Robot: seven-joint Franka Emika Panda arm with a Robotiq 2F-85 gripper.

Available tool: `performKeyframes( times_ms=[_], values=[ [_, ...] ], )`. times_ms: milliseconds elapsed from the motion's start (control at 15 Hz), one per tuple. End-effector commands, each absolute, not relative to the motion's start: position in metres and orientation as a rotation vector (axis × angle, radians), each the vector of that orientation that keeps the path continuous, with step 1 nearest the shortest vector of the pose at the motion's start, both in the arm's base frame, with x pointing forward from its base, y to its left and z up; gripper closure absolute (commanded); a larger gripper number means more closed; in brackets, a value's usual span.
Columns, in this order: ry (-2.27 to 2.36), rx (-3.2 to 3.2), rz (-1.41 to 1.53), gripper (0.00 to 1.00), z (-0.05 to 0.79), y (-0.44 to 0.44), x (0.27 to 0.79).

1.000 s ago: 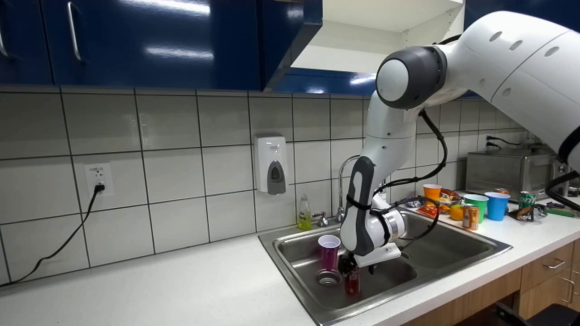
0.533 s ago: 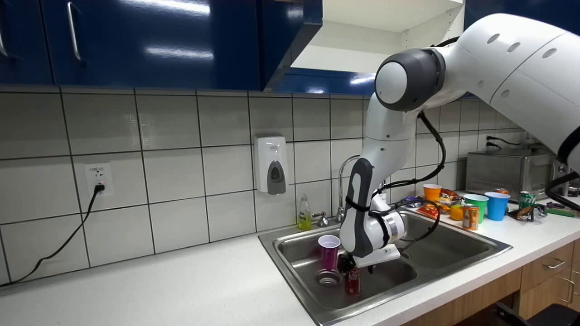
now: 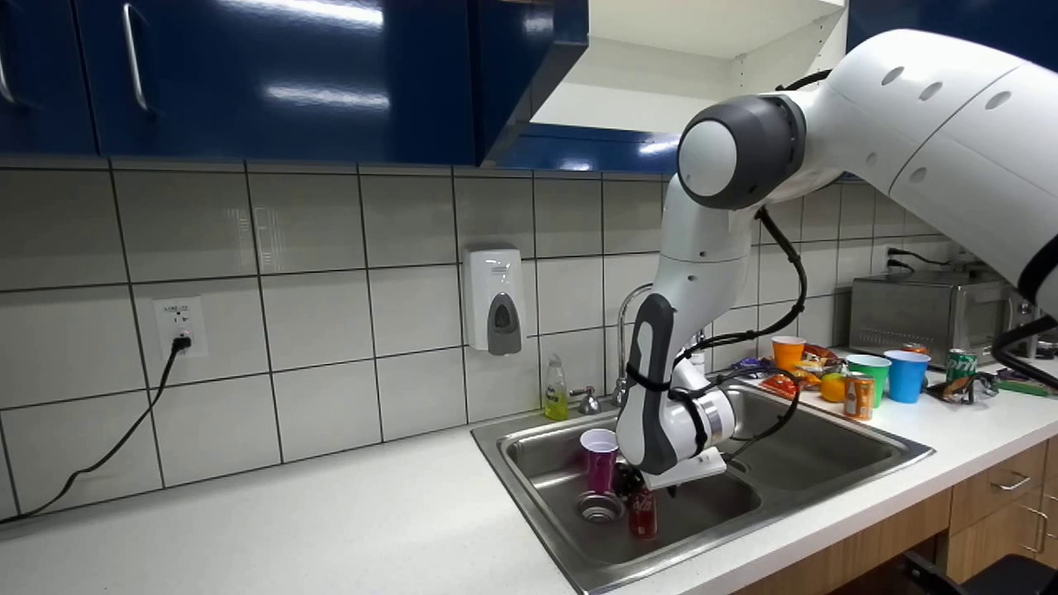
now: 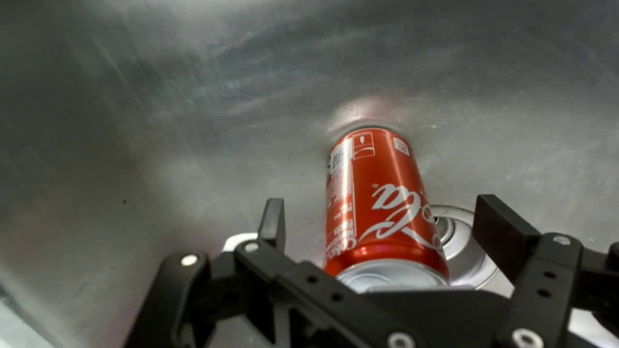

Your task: Put the Coca Cola can inside the open cabinet

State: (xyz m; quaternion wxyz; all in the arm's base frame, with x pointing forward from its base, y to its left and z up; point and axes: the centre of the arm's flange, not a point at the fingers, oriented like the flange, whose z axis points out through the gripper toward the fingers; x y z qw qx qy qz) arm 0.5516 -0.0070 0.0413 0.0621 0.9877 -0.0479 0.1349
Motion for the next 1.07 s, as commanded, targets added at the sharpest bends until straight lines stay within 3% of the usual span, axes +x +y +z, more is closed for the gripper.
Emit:
performKeyframes(
  times_ms=[0,1000],
  values=[
    [-0.18,2.963,0.452,0.0,0.0397,-0.0028,0.5563],
    [-0.209,2.933,0.505,0.0,0.0332,0.0003,0.5612]
  ],
)
